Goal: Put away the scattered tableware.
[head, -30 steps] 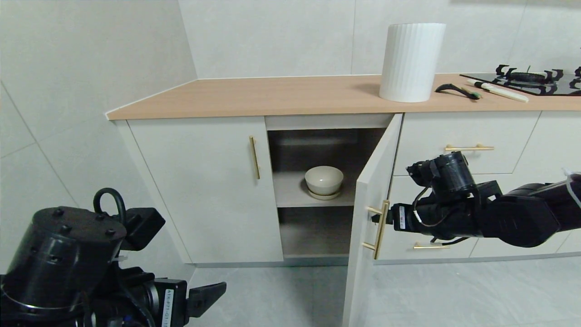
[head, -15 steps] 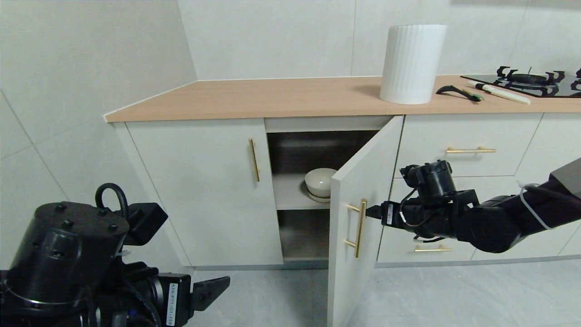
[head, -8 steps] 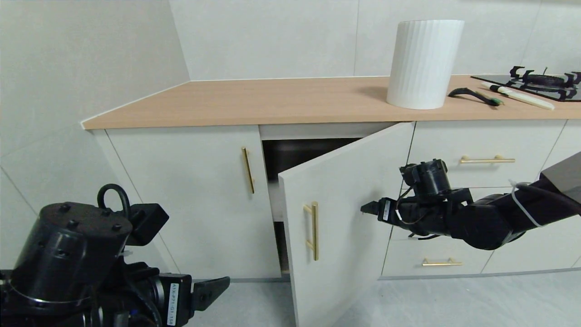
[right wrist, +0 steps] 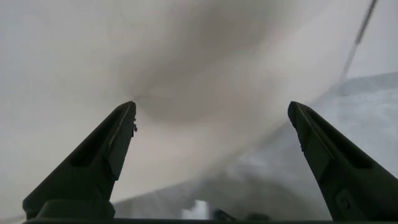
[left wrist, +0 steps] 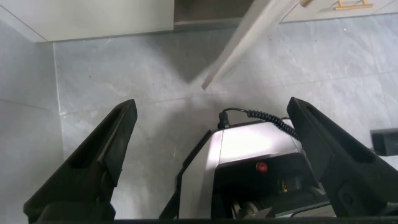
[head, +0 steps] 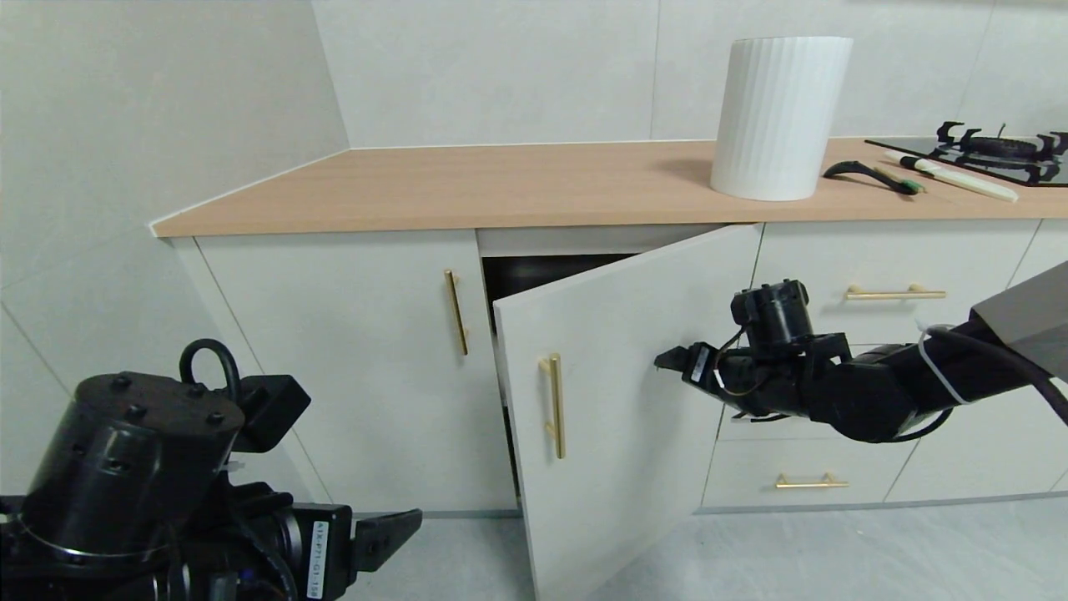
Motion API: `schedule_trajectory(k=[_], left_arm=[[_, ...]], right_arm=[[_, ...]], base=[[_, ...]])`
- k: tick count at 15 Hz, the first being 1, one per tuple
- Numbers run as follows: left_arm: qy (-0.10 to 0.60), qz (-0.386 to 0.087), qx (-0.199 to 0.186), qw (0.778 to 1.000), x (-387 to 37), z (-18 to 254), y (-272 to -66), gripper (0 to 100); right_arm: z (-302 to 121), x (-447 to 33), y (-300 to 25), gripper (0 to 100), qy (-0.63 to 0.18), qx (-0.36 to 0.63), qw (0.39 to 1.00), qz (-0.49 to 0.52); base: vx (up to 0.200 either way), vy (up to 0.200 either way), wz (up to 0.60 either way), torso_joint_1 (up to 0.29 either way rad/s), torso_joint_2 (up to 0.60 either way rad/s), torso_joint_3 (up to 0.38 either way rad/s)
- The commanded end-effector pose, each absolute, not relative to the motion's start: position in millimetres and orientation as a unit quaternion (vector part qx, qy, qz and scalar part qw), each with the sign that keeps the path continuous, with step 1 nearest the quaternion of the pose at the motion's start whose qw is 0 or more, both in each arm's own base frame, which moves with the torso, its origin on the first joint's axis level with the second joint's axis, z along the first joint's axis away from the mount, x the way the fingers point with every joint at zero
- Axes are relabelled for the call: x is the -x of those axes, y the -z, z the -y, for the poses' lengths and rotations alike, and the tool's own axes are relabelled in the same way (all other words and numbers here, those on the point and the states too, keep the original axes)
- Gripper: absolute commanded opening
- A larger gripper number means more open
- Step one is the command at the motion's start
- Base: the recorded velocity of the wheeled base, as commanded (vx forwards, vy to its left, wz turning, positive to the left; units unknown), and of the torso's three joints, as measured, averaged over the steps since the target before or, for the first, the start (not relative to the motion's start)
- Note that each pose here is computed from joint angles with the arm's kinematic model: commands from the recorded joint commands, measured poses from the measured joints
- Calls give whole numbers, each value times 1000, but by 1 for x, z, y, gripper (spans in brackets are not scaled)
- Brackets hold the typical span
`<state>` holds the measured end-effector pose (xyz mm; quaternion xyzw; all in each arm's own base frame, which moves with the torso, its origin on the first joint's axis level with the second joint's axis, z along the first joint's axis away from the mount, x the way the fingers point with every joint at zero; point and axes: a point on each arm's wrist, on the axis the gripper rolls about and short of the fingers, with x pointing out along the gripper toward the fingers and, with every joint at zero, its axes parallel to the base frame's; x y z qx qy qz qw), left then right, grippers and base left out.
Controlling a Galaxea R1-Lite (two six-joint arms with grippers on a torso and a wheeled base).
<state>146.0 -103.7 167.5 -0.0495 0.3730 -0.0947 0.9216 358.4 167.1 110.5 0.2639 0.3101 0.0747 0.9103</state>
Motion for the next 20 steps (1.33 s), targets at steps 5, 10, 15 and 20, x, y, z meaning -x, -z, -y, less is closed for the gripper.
schedule_trajectory(k=[5, 10, 15, 20], left_arm=[[95, -373, 49, 922, -146, 104, -167, 100], [95, -374, 49, 921, -146, 104, -167, 100], [95, -374, 48, 921, -146, 104, -167, 100], [96, -374, 48, 921, -146, 104, -167, 100]], right_arm=[[-182, -394, -98, 100, 3, -293, 920, -261], [-187, -409, -91, 100, 45, -296, 926, -232], [-189, -427, -77, 100, 95, -290, 930, -202], [-187, -435, -70, 100, 116, -287, 931, -191]], base=[[0, 0, 0, 0, 0, 0], [0, 0, 0, 0, 0, 0], [0, 0, 0, 0, 0, 0], [0, 0, 0, 0, 0, 0]])
